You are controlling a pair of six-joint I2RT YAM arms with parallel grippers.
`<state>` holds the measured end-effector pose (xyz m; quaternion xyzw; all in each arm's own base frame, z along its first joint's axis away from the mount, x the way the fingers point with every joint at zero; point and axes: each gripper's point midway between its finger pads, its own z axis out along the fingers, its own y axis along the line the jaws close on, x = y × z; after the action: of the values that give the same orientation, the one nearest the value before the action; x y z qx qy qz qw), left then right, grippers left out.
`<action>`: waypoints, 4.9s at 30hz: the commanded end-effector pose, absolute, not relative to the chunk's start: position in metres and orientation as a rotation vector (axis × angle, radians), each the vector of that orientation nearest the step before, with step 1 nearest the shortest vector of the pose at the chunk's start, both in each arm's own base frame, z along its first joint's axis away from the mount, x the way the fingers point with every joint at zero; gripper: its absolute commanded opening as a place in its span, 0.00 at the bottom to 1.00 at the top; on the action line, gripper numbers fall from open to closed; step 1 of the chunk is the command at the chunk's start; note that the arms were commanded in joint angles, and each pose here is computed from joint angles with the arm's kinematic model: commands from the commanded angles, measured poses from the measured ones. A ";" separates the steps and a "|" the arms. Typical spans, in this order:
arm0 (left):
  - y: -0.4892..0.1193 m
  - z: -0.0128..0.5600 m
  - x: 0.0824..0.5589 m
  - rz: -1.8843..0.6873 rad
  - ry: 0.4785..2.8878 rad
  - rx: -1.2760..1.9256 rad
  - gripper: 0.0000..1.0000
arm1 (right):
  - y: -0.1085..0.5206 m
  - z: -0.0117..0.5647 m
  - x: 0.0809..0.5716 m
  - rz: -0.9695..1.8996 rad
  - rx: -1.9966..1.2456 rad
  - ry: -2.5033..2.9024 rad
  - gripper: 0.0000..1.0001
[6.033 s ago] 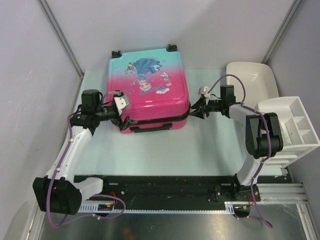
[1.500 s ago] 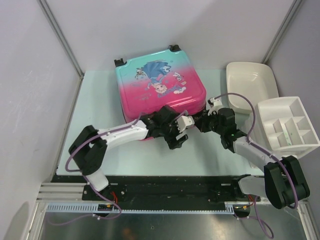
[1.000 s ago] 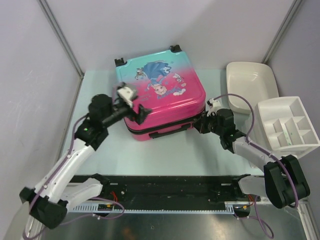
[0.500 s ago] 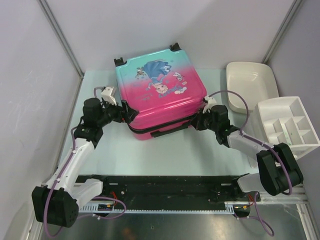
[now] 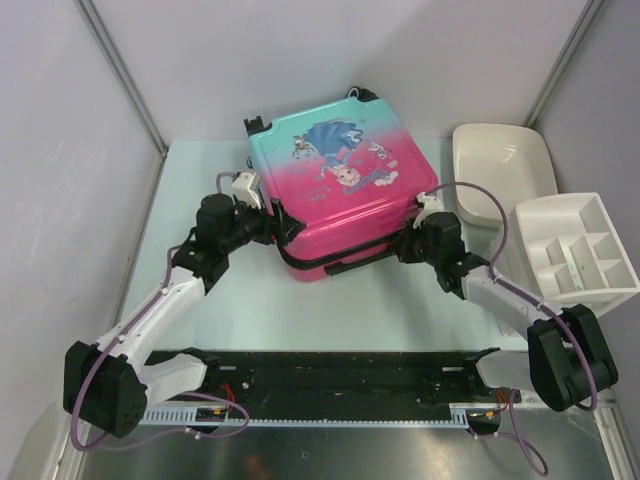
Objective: Open, take out, and arrange the luggage
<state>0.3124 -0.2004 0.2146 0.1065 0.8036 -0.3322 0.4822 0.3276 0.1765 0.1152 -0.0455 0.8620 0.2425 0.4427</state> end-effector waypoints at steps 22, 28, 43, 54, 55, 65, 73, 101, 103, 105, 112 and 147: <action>-0.126 0.319 0.479 -0.807 1.812 -0.131 1.00 | 0.223 0.154 0.314 0.731 -0.270 1.995 0.00; -0.110 0.311 0.543 -0.917 1.821 -0.272 1.00 | 0.223 0.157 0.314 0.721 -0.295 1.979 0.00; -0.101 0.246 0.628 -0.936 1.856 -0.438 1.00 | 0.218 0.153 0.319 0.709 -0.300 1.980 0.00; -0.103 0.232 0.651 -0.916 1.850 -0.442 0.99 | 0.212 0.147 0.323 0.696 -0.282 2.001 0.00; -0.104 0.232 0.651 -0.916 1.850 -0.435 0.98 | 0.211 0.147 0.323 0.700 -0.281 2.000 0.00; -0.134 0.245 0.661 -1.037 1.804 -0.300 0.86 | 0.209 0.145 0.325 0.696 -0.278 2.002 0.00; -0.126 0.246 0.655 -1.073 1.803 -0.293 0.39 | 0.209 0.148 0.329 0.693 -0.282 1.983 0.00; 0.019 0.240 0.426 -0.760 1.837 -0.607 0.81 | 0.218 0.175 0.446 0.754 -0.416 1.784 0.00; 0.024 0.252 0.415 -0.652 1.834 -0.435 0.94 | 0.206 0.171 0.447 0.786 -0.421 1.796 0.00; 0.028 0.275 0.399 -0.508 1.801 -0.220 1.00 | 0.204 0.168 0.446 0.824 -0.451 1.789 0.00; -0.016 0.325 0.348 -0.258 1.589 0.632 1.00 | 0.206 0.161 0.437 0.960 -0.505 1.777 0.00; -0.243 0.210 0.350 -0.292 1.487 1.362 0.52 | 0.251 0.154 0.318 1.141 -0.611 2.017 0.00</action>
<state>0.3084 -0.2549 0.2230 0.6646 0.5179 -0.1495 0.5174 0.3662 0.2172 0.1209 -0.1823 0.8216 0.3879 0.3759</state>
